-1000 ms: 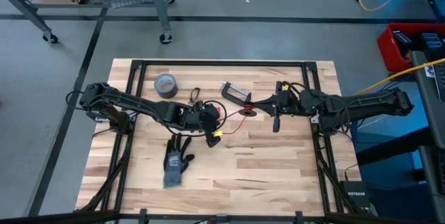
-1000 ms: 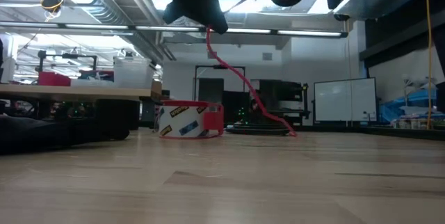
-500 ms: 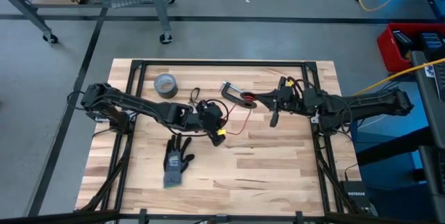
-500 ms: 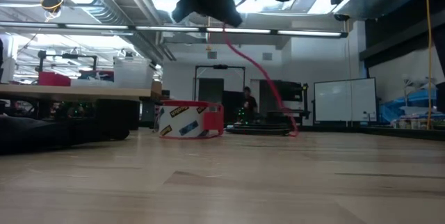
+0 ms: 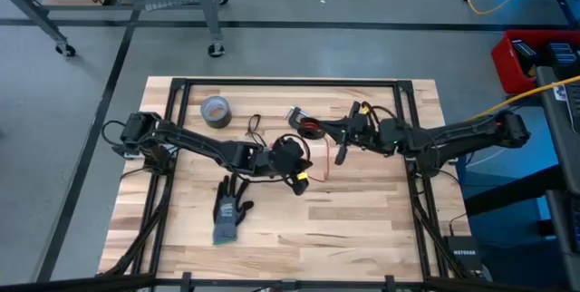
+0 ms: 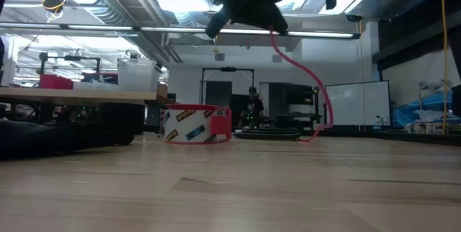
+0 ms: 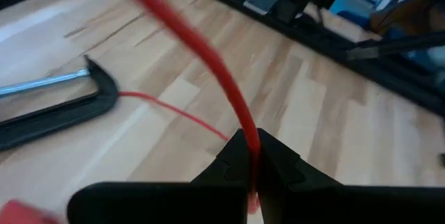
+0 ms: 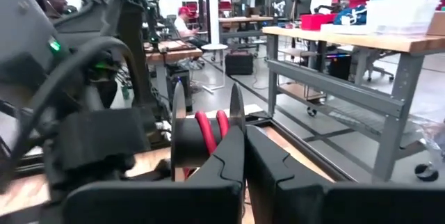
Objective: Coil cords
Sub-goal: Coil the red wire onto the spool
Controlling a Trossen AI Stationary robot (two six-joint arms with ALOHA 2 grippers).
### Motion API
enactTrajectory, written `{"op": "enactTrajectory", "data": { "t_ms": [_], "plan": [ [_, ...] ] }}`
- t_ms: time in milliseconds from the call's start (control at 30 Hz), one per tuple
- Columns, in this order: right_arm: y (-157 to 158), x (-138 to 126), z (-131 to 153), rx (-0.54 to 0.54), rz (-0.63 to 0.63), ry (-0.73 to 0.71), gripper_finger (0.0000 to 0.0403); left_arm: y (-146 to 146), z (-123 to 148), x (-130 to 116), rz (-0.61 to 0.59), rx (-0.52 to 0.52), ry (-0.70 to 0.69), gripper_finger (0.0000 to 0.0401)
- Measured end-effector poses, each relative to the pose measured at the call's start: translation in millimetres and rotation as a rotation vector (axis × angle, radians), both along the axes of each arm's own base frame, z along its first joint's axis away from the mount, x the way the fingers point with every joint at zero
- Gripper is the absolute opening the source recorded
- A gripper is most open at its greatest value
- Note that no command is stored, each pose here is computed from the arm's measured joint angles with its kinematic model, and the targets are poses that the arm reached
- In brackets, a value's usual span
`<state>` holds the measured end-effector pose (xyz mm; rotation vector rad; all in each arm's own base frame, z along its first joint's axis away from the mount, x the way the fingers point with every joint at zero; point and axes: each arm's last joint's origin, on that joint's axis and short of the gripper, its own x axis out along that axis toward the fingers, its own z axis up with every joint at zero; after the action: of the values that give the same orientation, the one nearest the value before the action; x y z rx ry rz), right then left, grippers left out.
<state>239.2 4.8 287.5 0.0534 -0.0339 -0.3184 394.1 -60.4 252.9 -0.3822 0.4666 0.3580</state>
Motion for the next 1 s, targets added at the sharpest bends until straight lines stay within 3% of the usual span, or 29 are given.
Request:
{"op": "enactTrajectory", "data": {
  "t_ms": [300, 1000],
  "plan": [
    [0.4, 17.9, -19.1, 0.004, -0.025, 0.053, 0.0005, 5.9, 3.2, 4.0, 0.023, -0.107, -0.064, 0.0],
    [2.3, 27.7, -45.5, 0.006, 0.016, 0.22, 0.0005, 23.6, 3.4, 6.3, 0.095, -0.184, -0.087, 0.0]
  ]
}}
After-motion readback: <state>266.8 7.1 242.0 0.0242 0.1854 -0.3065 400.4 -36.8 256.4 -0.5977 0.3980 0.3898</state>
